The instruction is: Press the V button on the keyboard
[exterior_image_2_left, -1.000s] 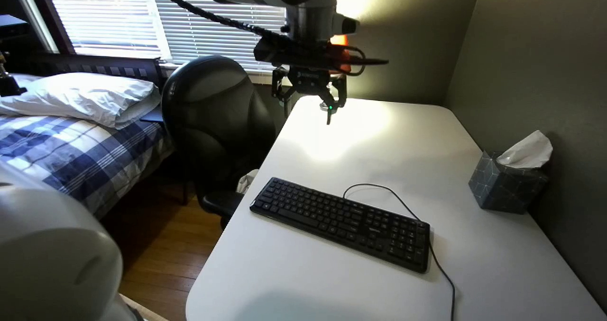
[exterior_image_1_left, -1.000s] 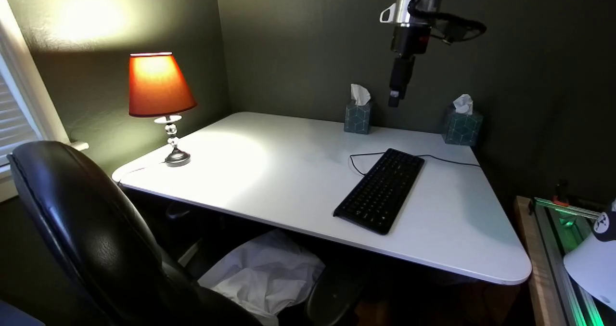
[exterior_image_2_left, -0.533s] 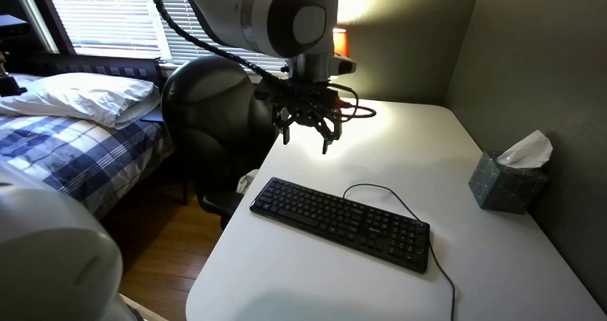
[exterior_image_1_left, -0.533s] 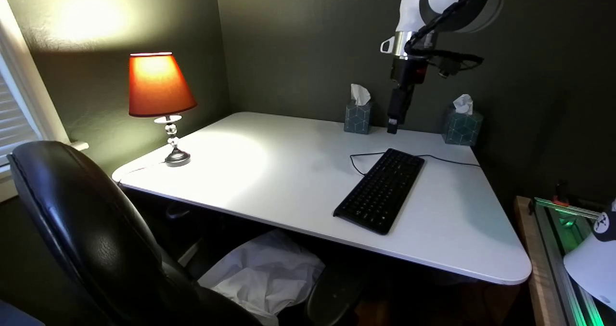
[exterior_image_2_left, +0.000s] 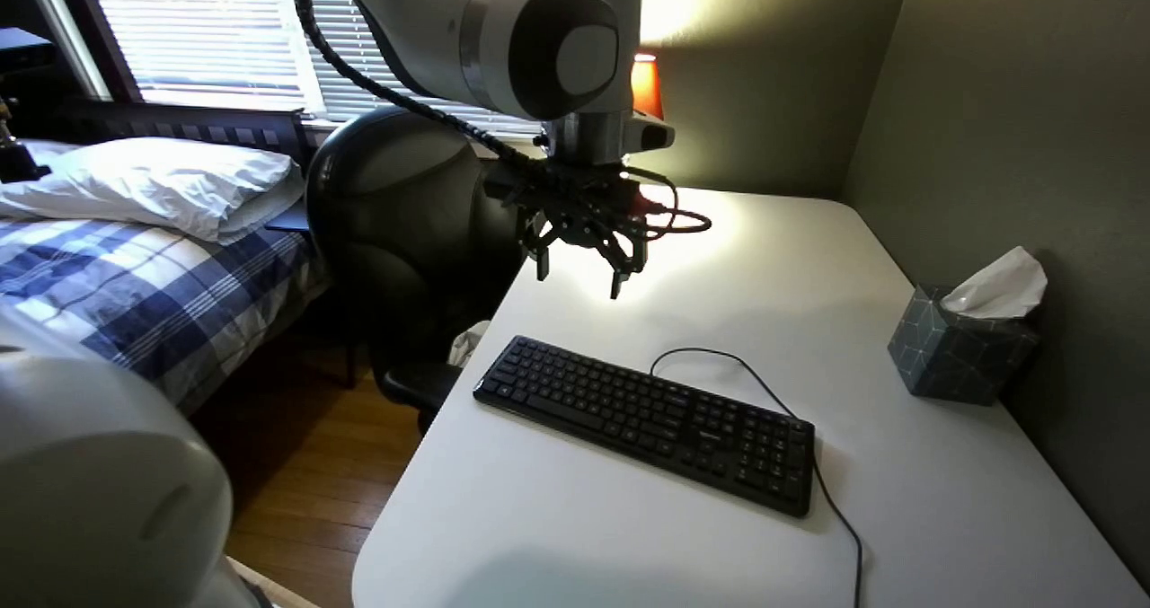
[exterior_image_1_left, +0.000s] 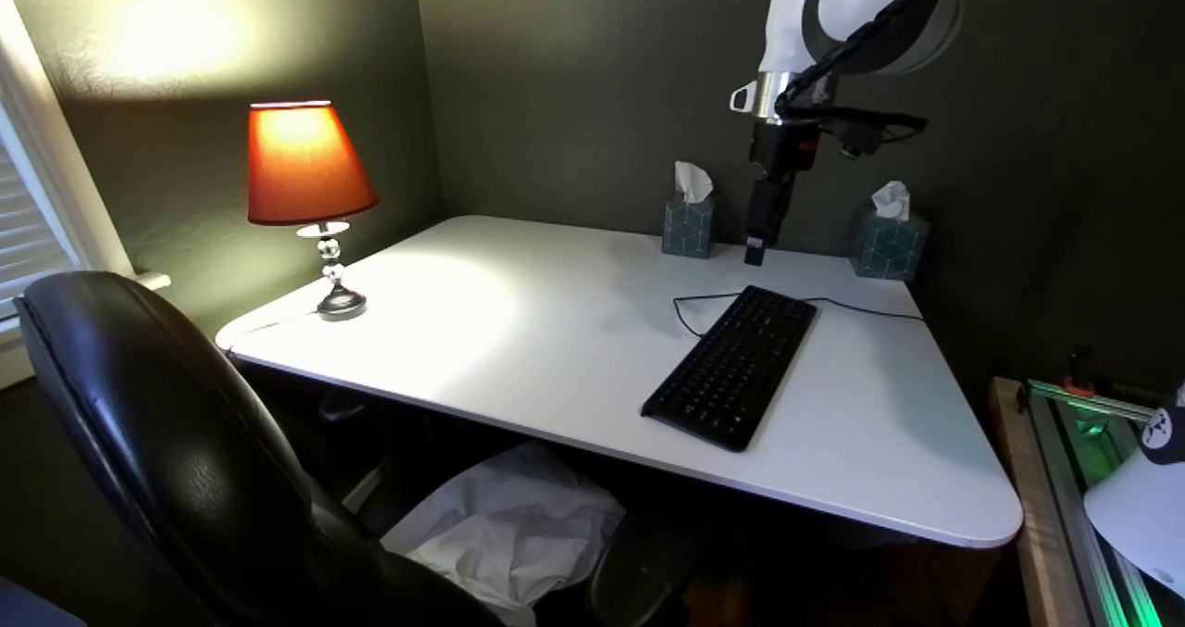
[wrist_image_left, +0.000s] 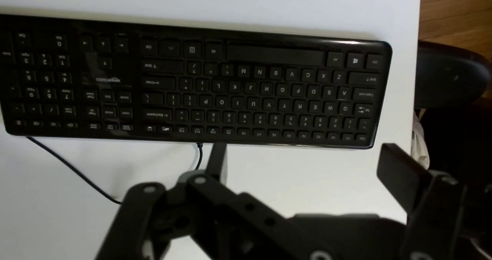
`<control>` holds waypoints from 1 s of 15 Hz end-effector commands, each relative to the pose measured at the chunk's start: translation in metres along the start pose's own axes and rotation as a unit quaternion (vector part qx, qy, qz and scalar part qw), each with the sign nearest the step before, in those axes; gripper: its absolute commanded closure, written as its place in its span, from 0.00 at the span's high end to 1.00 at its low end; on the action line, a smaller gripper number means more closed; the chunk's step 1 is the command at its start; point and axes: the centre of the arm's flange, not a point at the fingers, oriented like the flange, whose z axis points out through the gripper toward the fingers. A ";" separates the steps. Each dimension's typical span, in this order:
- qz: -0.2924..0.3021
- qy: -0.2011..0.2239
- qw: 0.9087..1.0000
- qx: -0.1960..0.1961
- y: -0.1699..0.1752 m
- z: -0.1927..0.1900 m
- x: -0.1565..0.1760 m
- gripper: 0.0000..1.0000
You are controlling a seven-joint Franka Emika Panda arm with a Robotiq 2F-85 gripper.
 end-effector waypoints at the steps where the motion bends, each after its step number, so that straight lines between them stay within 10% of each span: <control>1: -0.030 -0.047 0.998 0.032 -0.004 0.011 0.001 1.00; 9: -0.023 -0.148 0.988 0.046 -0.011 0.058 0.010 0.96; 10: -0.024 -0.157 0.986 0.048 -0.011 0.065 0.014 0.74; 15: -0.030 -0.185 0.981 0.049 -0.015 0.092 0.026 0.46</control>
